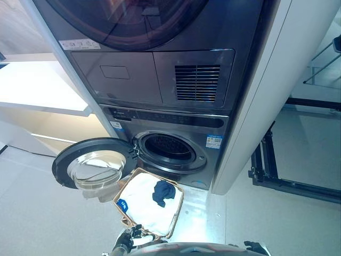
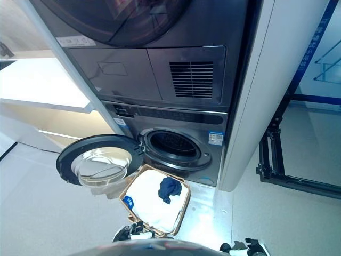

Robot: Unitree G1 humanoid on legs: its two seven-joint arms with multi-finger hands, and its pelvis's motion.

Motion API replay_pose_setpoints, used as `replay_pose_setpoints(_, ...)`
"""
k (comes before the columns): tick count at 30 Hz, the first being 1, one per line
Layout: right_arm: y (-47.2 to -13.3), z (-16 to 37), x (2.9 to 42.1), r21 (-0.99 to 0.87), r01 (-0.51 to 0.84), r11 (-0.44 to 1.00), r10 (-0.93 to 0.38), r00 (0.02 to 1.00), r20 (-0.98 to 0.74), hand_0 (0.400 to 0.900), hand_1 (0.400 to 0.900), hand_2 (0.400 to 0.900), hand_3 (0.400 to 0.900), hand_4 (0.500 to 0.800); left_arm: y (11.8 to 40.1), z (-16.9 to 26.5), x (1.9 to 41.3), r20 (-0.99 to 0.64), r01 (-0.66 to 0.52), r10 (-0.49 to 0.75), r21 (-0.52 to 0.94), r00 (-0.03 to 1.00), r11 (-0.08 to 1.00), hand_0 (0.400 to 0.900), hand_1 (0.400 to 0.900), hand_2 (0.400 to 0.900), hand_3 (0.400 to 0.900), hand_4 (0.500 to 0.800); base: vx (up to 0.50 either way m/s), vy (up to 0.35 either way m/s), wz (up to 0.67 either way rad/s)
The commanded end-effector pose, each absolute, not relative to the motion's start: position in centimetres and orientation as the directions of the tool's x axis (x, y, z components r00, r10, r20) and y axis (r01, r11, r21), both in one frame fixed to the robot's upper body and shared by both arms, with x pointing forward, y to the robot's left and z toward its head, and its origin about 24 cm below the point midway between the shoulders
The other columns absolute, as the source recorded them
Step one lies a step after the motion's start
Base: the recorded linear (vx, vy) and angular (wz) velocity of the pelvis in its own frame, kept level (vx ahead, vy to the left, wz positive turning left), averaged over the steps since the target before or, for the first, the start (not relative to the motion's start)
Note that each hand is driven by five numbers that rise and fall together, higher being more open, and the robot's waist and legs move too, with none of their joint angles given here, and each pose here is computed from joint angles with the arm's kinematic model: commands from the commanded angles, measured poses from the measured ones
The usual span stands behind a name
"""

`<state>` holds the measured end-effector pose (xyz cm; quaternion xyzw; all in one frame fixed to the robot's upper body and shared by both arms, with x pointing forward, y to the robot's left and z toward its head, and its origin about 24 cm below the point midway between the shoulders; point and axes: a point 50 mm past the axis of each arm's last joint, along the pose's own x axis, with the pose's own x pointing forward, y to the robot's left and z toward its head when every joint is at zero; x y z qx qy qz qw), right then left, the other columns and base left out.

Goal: Put the clothes in the basket into the washing machine.

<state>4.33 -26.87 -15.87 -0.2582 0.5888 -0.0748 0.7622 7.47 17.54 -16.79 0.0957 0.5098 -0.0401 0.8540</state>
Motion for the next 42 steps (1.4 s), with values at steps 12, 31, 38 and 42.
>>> replay_pose_setpoints(12,-27.1,-15.5,6.3,-0.513,-0.141,0.847,-0.442,0.350,-0.826,0.900,0.900,0.900,0.900,0.800,18.6,-14.9,13.5,-0.766,0.417,-0.005,0.344,0.642,0.841,0.900,0.900,0.900,0.900,0.800,0.030,0.003,-0.06)
replay_pose_setpoints(31,-29.9,-12.9,10.1,-0.530,0.352,0.772,-0.636,0.435,-0.637,0.900,0.900,0.900,0.900,0.800,17.6,-2.2,31.2,-0.166,0.188,-0.170,0.974,0.971,0.128,0.900,0.900,0.900,0.900,0.800,-0.114,0.040,-0.15)
replay_pose_setpoints(38,-29.4,-13.2,9.4,-0.508,0.413,0.755,-0.653,0.414,-0.634,0.900,0.900,0.900,0.900,0.800,18.5,3.6,35.1,0.095,-0.083,-0.095,0.988,0.991,0.128,0.900,0.900,0.900,0.900,0.800,0.003,0.018,0.09)
replay_pose_setpoints(42,-28.4,-13.5,9.3,-0.483,0.404,0.776,-0.628,0.432,-0.647,0.900,0.900,0.900,0.900,0.800,19.3,6.1,36.4,0.180,-0.174,-0.058,0.979,0.982,0.102,0.900,0.900,0.900,0.900,0.800,0.036,0.026,0.05)
